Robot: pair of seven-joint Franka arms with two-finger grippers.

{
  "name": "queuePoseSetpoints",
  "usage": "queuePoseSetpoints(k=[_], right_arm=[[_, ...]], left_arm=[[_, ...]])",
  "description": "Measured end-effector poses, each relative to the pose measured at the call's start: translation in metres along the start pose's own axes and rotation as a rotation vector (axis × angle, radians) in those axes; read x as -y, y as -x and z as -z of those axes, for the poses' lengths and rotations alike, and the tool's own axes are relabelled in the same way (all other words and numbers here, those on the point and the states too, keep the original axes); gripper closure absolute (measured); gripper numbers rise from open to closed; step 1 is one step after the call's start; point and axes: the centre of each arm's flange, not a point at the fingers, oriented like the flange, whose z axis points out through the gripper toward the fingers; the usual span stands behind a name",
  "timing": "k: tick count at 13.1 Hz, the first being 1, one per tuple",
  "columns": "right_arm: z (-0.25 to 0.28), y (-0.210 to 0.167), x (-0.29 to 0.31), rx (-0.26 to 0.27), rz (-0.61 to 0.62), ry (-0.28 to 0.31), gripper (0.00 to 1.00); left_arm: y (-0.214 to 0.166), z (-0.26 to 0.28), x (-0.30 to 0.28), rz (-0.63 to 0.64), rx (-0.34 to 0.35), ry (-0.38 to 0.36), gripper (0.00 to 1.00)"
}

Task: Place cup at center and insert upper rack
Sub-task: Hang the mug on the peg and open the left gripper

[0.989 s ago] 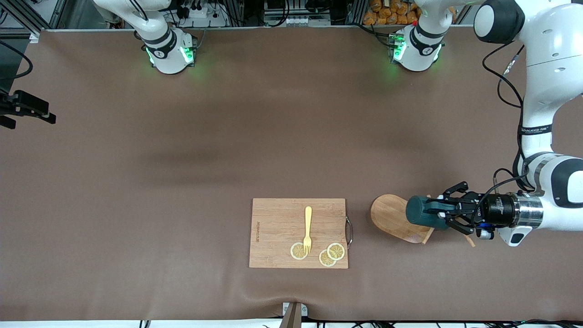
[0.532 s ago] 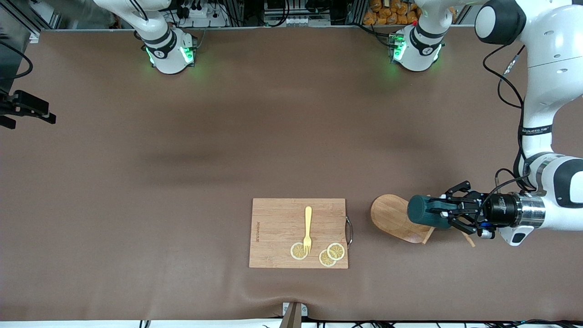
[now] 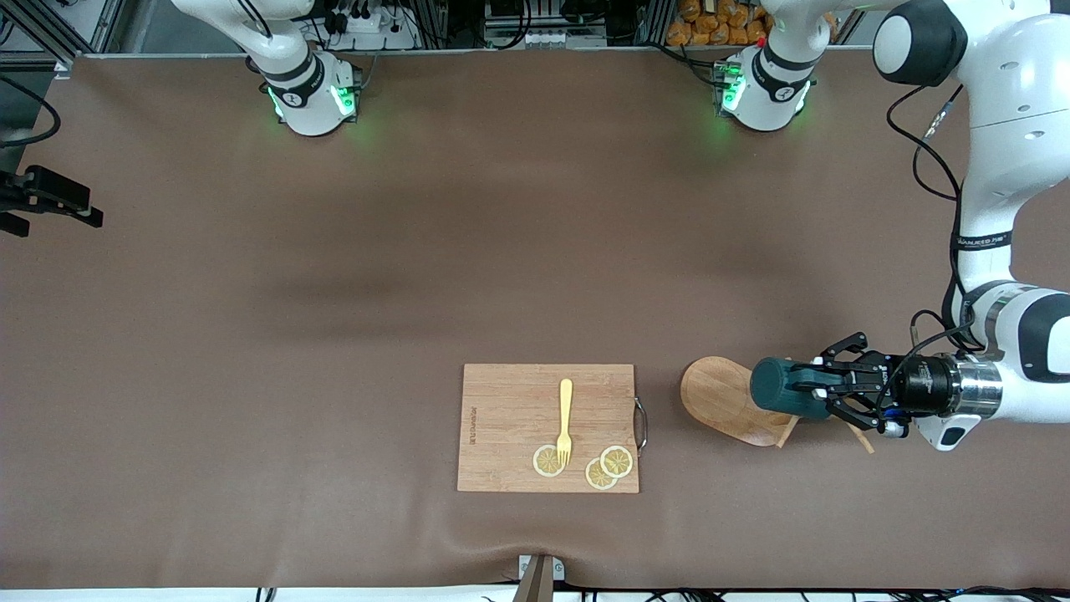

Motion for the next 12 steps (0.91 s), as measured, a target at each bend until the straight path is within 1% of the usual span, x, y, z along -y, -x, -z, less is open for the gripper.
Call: queuePoseSetpoints(k=[1, 2, 3, 4, 6, 7, 10, 12], right_arm=[[0.0, 0.0, 0.0, 0.0, 0.0, 0.0, 0.0], [0.0, 0.0, 0.0, 0.0, 0.0, 0.0, 0.0], [0.0, 0.0, 0.0, 0.0, 0.0, 0.0, 0.0], [0.0, 0.0, 0.0, 0.0, 0.0, 0.0, 0.0], [0.0, 0.0, 0.0, 0.0, 0.0, 0.0, 0.0], [0.0, 0.0, 0.0, 0.0, 0.0, 0.0, 0.0], [0.0, 0.0, 0.0, 0.0, 0.0, 0.0, 0.0], [0.0001, 0.0, 0.0001, 0.0, 0.0, 0.0, 0.0]], left_arm=[[-0.0003, -0.0002, 0.0, 0.0, 0.003, 0.0, 0.78], [-0.0003, -0.0003, -0.0004, 0.0, 0.009, 0.003, 0.75], [0.0, -0.0003, -0.0007, -0.001, 0.013, 0.005, 0.75], [0.0, -0.0004, -0.0007, -0.002, 0.014, 0.006, 0.67], [-0.0001, -0.0006, -0.0007, -0.002, 0.015, 0.005, 0.44], [-0.0001, -0.0008, -0.0007, -0.002, 0.015, 0.005, 0.35], [0.0011, -0.0008, -0.0011, -0.006, 0.018, 0.005, 0.01], [0.0059, -0.0015, -0.001, -0.015, 0.033, -0.006, 0.0]])
